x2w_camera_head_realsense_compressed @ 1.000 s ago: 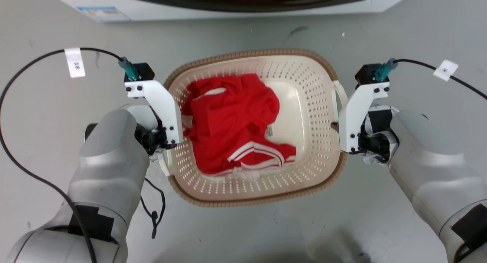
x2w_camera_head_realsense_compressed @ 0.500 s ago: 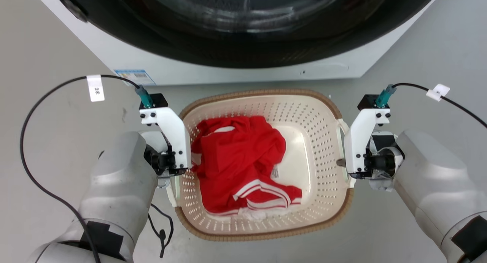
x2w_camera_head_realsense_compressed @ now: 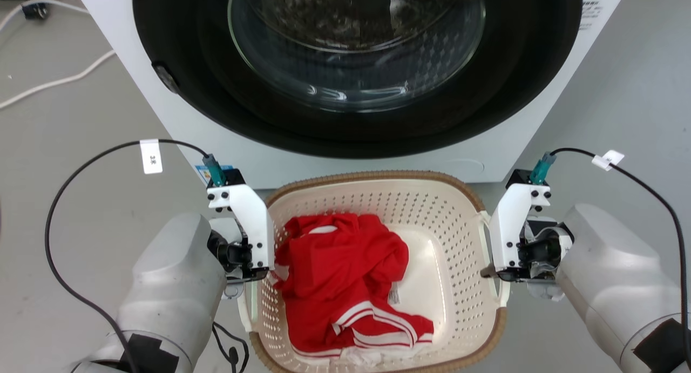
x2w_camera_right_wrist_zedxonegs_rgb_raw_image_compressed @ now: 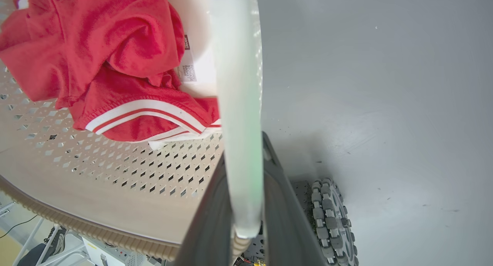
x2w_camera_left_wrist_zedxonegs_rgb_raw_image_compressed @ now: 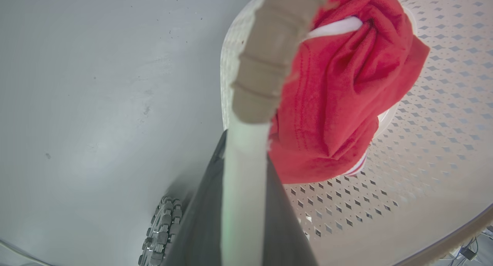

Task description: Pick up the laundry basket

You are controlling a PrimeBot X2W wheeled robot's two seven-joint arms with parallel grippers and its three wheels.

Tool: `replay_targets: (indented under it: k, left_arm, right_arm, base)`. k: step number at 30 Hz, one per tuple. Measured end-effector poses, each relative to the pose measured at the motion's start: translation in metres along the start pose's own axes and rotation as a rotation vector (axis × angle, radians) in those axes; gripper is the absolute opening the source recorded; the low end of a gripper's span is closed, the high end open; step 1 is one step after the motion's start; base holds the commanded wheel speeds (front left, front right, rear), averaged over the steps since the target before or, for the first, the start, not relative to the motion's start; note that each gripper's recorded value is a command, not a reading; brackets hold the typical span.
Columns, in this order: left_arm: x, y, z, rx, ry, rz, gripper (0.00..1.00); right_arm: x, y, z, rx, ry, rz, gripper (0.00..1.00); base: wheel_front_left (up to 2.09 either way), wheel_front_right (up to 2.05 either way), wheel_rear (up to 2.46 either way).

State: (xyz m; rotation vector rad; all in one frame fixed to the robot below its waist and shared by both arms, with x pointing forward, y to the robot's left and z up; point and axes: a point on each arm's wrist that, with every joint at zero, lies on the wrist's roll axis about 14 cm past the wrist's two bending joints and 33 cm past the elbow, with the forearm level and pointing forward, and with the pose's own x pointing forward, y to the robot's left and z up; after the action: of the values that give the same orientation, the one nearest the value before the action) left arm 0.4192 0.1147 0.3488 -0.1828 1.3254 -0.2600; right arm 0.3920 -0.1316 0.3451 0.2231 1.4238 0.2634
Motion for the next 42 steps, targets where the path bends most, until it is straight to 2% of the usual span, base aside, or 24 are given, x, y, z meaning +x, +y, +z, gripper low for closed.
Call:
replay_targets:
  k: [8, 22, 42]
  left_arm:
    - [-0.017, -0.004, -0.016, -0.014, 0.033, -0.011, 0.00]
    - [-0.027, -0.007, -0.056, -0.023, 0.070, -0.015, 0.00]
    - [-0.031, -0.011, -0.069, -0.008, 0.054, -0.020, 0.00]
  right_arm:
    - [-0.016, 0.007, -0.015, 0.008, 0.023, 0.006, 0.00]
    - [-0.023, 0.009, -0.050, 0.001, 0.044, -0.003, 0.00]
    - [-0.026, 0.007, -0.062, 0.001, 0.032, -0.006, 0.00]
  base:
    - [0.00, 0.00, 0.00]
    - [0.00, 0.00, 0.00]
    - [0.00, 0.00, 0.00]
